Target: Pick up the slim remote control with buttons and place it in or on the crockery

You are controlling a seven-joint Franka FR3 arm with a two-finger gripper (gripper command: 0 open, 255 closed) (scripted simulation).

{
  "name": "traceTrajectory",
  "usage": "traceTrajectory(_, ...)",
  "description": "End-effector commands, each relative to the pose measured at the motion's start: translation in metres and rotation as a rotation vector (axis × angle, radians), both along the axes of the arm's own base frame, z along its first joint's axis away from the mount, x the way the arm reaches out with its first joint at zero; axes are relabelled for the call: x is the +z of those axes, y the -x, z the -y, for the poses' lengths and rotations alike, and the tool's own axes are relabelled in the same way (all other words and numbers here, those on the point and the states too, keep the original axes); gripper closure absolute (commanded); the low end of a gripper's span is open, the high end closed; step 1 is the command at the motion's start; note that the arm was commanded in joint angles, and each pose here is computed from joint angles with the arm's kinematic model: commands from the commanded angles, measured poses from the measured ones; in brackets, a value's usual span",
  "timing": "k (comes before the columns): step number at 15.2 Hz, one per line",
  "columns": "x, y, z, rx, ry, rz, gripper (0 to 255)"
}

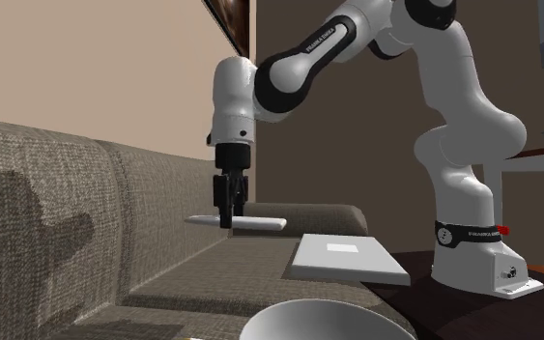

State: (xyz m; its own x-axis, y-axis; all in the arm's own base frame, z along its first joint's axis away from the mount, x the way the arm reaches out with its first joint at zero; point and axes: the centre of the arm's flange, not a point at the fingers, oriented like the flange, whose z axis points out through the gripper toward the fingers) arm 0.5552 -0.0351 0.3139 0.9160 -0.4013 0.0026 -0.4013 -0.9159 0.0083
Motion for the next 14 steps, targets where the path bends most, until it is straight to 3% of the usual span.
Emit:
traceTrajectory(1,0.005,0.003,-0.013,0.0,0.0,0.0,255)
traceTrajectory(14,0.006,0.046,-0.18,0.0,0.0,0.0,255)
